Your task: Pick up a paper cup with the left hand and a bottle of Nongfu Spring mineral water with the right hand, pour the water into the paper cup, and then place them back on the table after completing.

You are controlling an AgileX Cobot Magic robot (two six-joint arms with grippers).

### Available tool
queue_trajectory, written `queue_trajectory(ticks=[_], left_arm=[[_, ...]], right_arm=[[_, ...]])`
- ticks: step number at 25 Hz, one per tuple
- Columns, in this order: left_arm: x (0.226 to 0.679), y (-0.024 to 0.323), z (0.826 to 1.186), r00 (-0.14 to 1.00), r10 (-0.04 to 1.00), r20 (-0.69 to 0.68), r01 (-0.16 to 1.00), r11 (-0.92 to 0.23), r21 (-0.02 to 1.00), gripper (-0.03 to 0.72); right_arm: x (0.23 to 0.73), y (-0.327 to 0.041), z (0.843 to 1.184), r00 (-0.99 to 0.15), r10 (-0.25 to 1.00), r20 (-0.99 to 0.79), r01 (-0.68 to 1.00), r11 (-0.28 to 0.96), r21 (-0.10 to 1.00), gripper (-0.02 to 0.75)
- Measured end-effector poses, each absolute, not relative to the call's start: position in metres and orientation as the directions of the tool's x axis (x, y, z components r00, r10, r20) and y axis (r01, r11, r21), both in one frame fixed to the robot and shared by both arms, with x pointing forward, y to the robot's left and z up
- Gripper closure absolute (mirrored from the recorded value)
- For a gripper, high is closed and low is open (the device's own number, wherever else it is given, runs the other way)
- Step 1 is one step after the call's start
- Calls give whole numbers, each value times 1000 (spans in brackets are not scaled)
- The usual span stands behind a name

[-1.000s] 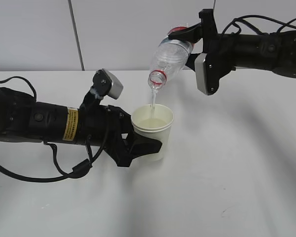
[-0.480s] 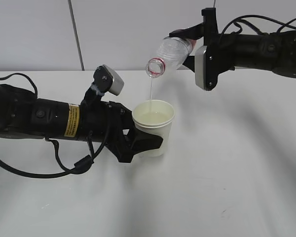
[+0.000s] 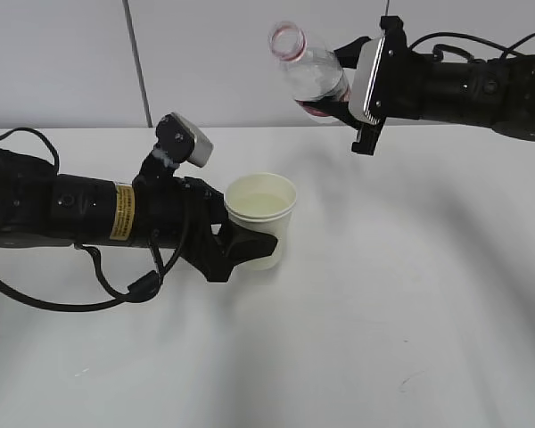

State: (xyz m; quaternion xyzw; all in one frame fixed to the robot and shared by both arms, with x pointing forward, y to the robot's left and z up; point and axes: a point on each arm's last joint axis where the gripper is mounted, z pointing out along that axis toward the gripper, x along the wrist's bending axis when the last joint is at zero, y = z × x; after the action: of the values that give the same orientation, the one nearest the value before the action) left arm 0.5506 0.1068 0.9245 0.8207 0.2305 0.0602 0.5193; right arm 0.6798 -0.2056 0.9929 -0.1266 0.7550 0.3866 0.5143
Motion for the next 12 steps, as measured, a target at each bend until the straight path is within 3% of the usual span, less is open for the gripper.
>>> queue_trajectory(ticks=[6, 12], left_arm=[[554, 112, 924, 885, 451, -117, 302, -362, 882, 241], [559, 115, 924, 885, 464, -41, 243, -385, 890, 241]], right_arm=[[680, -206, 993, -639, 459, -617, -362, 529, 768, 323], [682, -206, 987, -705, 577, -412, -191, 406, 894, 323]])
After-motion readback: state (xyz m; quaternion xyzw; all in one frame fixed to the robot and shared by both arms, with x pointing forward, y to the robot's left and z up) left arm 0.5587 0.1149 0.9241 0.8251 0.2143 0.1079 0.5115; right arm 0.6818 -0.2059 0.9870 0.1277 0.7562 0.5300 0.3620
